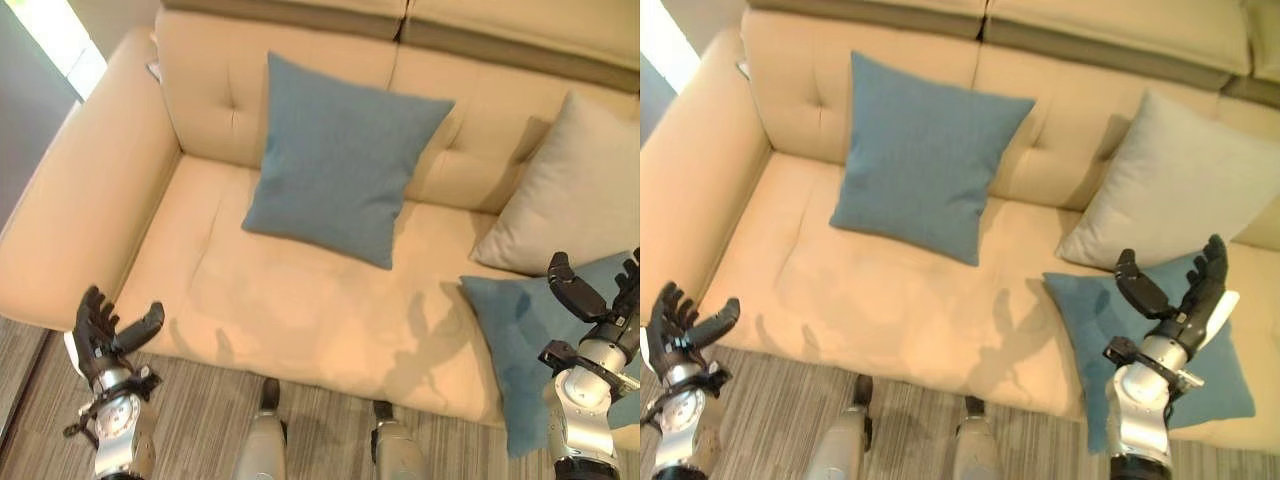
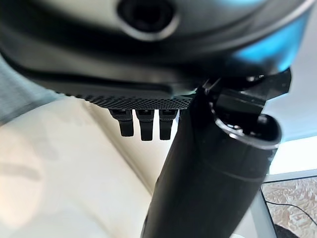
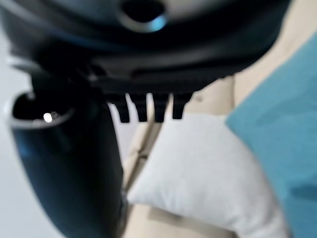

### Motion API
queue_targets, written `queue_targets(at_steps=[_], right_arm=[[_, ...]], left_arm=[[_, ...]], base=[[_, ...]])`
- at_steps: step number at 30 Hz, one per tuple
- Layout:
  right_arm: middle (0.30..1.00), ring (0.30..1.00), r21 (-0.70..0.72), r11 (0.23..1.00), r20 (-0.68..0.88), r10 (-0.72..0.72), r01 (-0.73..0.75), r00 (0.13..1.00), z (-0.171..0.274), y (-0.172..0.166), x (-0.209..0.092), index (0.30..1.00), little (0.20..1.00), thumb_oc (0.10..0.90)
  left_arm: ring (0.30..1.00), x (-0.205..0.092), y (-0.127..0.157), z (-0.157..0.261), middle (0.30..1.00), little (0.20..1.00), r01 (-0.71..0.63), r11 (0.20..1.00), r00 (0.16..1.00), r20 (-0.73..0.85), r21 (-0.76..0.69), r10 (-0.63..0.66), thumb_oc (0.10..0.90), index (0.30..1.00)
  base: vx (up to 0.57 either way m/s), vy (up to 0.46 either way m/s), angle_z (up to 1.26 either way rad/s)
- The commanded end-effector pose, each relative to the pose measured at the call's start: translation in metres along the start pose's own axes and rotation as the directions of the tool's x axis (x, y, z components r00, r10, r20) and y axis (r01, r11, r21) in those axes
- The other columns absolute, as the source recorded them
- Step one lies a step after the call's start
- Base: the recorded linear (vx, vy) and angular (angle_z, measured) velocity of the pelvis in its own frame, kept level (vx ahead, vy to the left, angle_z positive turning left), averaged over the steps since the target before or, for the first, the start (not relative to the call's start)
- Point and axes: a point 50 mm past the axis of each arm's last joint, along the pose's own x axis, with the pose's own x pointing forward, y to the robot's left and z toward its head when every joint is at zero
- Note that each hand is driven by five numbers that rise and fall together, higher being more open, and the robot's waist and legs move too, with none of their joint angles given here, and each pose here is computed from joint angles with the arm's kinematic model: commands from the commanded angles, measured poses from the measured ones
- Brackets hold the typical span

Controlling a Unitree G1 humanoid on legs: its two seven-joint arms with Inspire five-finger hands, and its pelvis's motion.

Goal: Pick up all the scattered cushions and arrange them neatly on the sofa.

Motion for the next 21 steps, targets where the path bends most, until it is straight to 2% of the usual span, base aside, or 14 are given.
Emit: queue_targets(at_steps=[1,3,7,10,12,16,19,21], right_arm=[[0.9,0.9,-0.002,1.0,0.189,-0.019,0.02,0.982,0.035,-0.02,0.015,0.9,0.9,0.8],[0.9,0.9,-0.019,1.0,0.179,-0.014,0.017,0.984,0.034,-0.018,0.013,0.9,0.9,0.8],[0.9,0.9,-0.116,0.993,0.15,-0.012,0.029,0.989,0.023,-0.027,0.008,0.9,0.9,0.8],[0.9,0.9,-0.088,0.995,0.12,-0.035,0.045,0.992,0.016,-0.025,0.004,0.9,0.9,0.8],[0.9,0.9,-0.087,0.995,0.106,-0.035,0.044,0.994,0.013,-0.023,0.002,0.9,0.9,0.8],[0.9,0.9,-0.069,0.998,0.081,0.015,-0.009,0.997,0.01,-0.005,0.0,0.9,0.9,0.8],[0.9,0.9,-0.032,0.999,0.098,0.017,-0.014,0.995,0.015,0.001,-0.003,0.9,0.9,0.8],[0.9,0.9,-0.062,0.998,0.052,0.032,-0.029,0.998,0.004,0.003,-0.014,0.9,0.9,0.8]], left_arm=[[0.9,0.02,0.002,0.048,0.9,0.9,0.043,0.999,0.982,0.184,-0.006,-0.041,0.8,0.9],[0.9,0.021,-0.008,0.047,0.9,0.9,0.063,0.998,0.982,0.179,-0.029,-0.057,0.8,0.9],[0.9,0.01,-0.021,0.019,0.9,0.9,0.123,0.992,0.989,0.082,0.019,-0.125,0.8,0.9],[0.9,-0.008,-0.023,-0.009,0.9,0.9,0.148,0.989,0.989,-0.028,0.016,-0.148,0.8,0.9],[0.9,-0.011,-0.026,-0.013,0.9,0.9,0.155,0.988,0.987,-0.038,0.007,-0.155,0.8,0.9],[0.9,-0.024,-0.039,-0.024,0.9,0.9,0.223,0.975,0.971,-0.084,0.008,-0.222,0.8,0.9],[0.9,-0.03,-0.061,-0.028,0.9,0.9,0.303,0.953,0.949,-0.098,0.023,-0.299,0.8,0.9],[0.9,-0.032,-0.079,-0.03,0.9,0.9,0.354,0.934,0.932,-0.103,0.047,-0.348,0.8,0.9]], base=[[-0.29,-0.275,0.58],[-0.44,-0.262,0.62],[-0.38,-0.174,0.48],[-0.18,-0.022,0.04],[-0.15,0.031,0.01],[-0.29,0.118,-0.73],[-0.28,0.134,-0.69],[-0.3,0.102,-0.51]])
